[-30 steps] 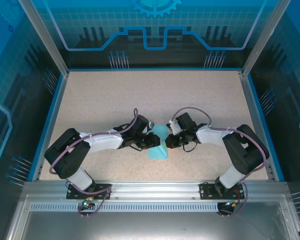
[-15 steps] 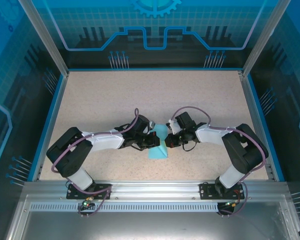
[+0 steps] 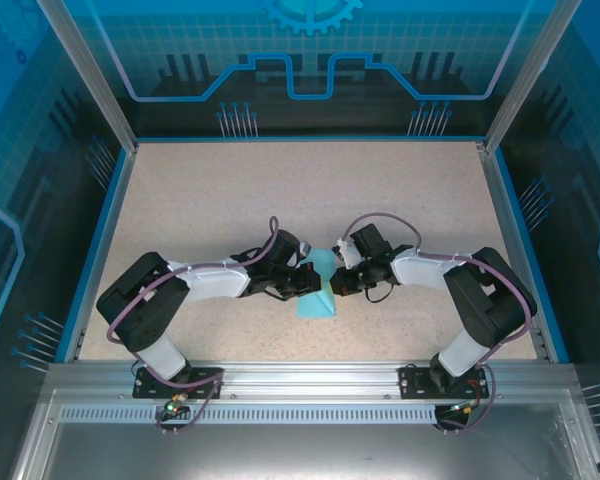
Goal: Fold a paper plane with a square sheet of paper (pick it up from the middle)
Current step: Fold the triangle a second time at the center of the table.
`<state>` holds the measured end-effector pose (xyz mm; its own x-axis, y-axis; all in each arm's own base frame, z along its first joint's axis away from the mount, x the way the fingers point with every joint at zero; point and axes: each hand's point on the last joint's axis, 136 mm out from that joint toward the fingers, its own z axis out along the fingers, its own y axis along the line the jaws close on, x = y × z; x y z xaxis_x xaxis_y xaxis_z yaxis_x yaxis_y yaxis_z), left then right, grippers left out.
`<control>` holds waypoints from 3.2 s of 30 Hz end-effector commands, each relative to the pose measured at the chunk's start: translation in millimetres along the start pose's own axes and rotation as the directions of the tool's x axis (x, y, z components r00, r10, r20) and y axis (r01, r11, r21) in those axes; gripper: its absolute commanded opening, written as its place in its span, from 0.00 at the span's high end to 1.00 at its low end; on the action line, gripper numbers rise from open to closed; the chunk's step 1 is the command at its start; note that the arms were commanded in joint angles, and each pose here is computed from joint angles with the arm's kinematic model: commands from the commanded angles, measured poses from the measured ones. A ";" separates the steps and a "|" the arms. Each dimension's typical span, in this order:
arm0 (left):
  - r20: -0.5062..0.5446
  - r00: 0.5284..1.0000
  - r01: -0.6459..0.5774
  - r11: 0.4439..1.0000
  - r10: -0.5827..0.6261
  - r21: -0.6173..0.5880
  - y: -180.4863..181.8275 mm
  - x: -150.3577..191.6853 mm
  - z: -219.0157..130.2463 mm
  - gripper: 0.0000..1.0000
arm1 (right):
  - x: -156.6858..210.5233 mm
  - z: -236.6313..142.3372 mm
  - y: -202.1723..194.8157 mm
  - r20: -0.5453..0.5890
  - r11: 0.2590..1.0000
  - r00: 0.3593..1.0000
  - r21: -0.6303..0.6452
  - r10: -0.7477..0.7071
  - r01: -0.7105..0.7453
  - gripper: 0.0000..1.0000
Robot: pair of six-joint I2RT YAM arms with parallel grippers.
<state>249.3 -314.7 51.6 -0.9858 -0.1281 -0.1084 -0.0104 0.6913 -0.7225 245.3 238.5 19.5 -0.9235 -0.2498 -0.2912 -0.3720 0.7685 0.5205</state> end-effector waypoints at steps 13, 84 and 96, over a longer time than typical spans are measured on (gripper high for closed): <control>-0.021 0.999 0.024 0.999 -0.024 -0.029 21.3 6.7 19.0 1.00 | -4.0 -0.9 -6.7 -0.008 1.000 1.000 0.017 0.017 -0.017 0.97; -0.027 0.999 0.029 0.995 -0.032 -0.091 50.6 18.0 24.2 0.93 | 18.3 -17.6 50.1 -0.017 0.963 0.976 -0.164 0.216 -0.216 0.94; -0.033 0.999 0.033 0.995 -0.036 -0.095 52.8 20.1 23.6 0.93 | 33.9 -6.4 53.1 -0.084 0.948 0.962 -0.167 0.259 -0.270 0.91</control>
<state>246.5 -311.8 14.0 -0.9864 -0.1364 -0.0920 -0.0295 0.6969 -0.7165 199.5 255.6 38.5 -0.9929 -0.0669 -0.0981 -0.1161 0.7208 0.6834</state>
